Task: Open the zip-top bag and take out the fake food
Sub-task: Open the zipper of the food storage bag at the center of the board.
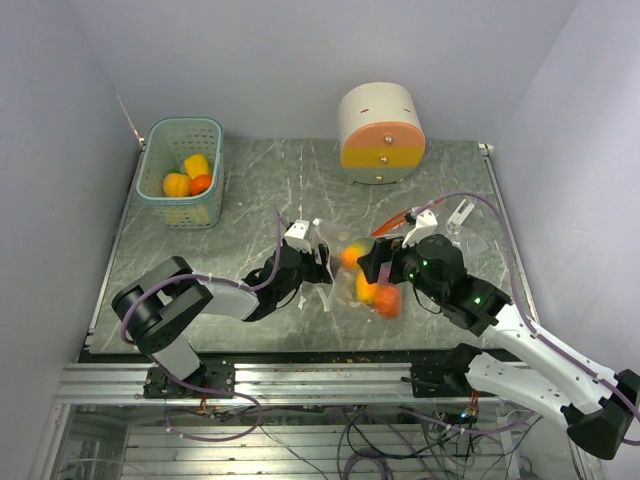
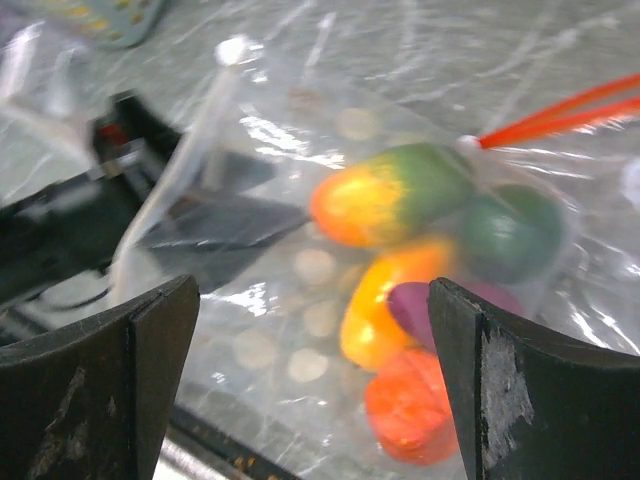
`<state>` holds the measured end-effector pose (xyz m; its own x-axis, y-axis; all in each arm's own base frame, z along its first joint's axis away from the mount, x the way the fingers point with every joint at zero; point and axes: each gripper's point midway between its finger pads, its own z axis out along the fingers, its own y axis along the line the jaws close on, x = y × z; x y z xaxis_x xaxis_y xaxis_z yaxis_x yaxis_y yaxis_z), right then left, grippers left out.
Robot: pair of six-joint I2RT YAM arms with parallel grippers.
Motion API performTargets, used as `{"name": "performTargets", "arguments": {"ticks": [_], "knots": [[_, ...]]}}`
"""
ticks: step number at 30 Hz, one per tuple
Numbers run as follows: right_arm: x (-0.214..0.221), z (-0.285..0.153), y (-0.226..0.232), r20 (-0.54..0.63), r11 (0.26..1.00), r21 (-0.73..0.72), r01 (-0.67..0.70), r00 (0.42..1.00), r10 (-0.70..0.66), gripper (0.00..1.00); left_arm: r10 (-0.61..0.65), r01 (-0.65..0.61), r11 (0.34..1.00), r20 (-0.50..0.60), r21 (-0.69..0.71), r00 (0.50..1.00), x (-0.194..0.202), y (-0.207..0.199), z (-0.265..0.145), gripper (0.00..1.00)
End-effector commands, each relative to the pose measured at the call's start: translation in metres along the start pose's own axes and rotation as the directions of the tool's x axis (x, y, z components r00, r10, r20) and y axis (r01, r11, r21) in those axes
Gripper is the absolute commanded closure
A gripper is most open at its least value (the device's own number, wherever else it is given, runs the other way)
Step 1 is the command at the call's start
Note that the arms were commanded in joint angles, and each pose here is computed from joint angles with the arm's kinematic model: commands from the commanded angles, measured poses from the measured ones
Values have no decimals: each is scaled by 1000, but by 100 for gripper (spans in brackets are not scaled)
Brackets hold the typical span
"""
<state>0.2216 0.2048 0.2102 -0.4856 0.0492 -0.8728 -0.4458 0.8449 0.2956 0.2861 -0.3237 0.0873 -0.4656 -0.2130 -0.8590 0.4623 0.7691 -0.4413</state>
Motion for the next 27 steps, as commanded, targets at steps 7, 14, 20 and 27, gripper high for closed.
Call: {"name": "performTargets", "arguments": {"ticks": [7,14,20,27], "knots": [[25,20,-102,65,903,375,-211,977,201,17,17,-17,999,-2,46,1000,-14,-9,-24,29],[64,41,-128,-4,892,246,-380,919,393,27,44,-45,999,6,17,999,-30,-8,-40,49],[68,53,-110,-28,904,114,-411,909,417,41,88,-88,991,6,102,996,-38,-25,-45,77],[73,54,-113,-29,909,115,-400,914,406,86,138,-129,987,-96,94,986,-23,-25,-34,77]]}}
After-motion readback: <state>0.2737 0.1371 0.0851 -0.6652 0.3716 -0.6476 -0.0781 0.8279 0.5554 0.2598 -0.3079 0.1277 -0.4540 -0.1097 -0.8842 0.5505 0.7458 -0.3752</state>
